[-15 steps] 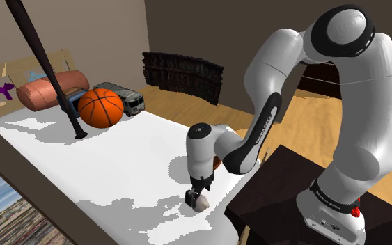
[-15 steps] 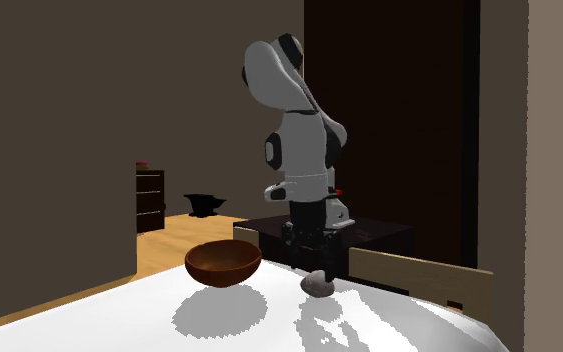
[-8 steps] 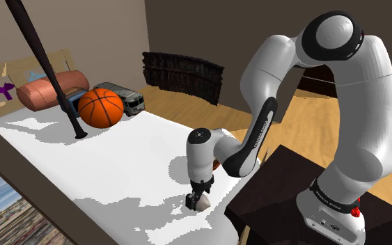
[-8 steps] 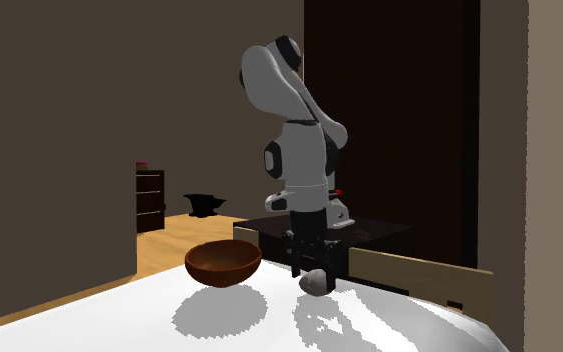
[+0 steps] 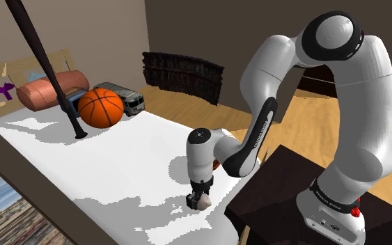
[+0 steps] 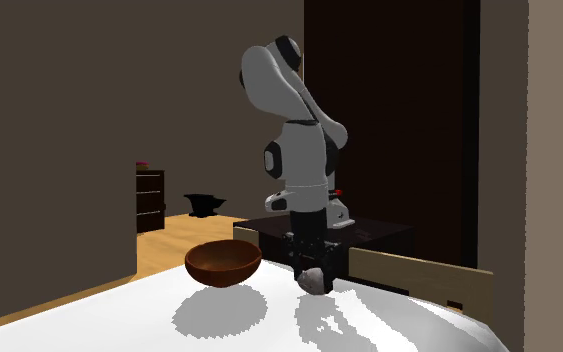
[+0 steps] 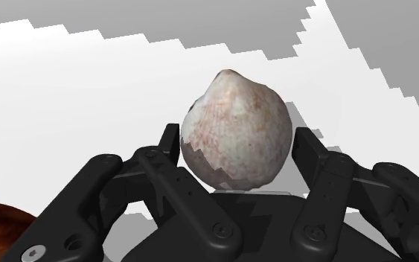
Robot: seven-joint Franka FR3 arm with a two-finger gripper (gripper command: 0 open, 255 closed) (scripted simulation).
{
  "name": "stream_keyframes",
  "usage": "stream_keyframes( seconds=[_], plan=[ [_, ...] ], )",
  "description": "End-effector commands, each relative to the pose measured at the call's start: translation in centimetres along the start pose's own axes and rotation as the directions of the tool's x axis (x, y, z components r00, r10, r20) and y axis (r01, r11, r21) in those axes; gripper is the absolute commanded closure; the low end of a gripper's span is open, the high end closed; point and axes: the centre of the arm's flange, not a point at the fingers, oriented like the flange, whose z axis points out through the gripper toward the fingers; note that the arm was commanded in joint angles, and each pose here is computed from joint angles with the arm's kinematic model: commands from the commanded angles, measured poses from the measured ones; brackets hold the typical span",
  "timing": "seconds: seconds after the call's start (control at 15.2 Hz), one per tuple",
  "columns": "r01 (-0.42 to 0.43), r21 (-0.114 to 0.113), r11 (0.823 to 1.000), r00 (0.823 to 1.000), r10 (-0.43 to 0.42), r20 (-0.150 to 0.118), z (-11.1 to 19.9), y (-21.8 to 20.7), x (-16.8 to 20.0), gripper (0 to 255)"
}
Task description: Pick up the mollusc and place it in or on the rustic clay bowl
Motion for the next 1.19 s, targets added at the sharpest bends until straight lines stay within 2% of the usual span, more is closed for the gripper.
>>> stream_keyframes(
  seconds=[0.0,0.26,1.12],
  plan=[
    [0.0,0.0,1.0,1.0,0.0,0.0,0.0,0.0,0.0,255],
    [0.0,0.0,1.0,1.0,0.0,0.0,0.0,0.0,0.0,255],
    [0.0,0.0,1.0,1.0,0.0,0.0,-6.8,0.0,-0.7,255]
  ],
)
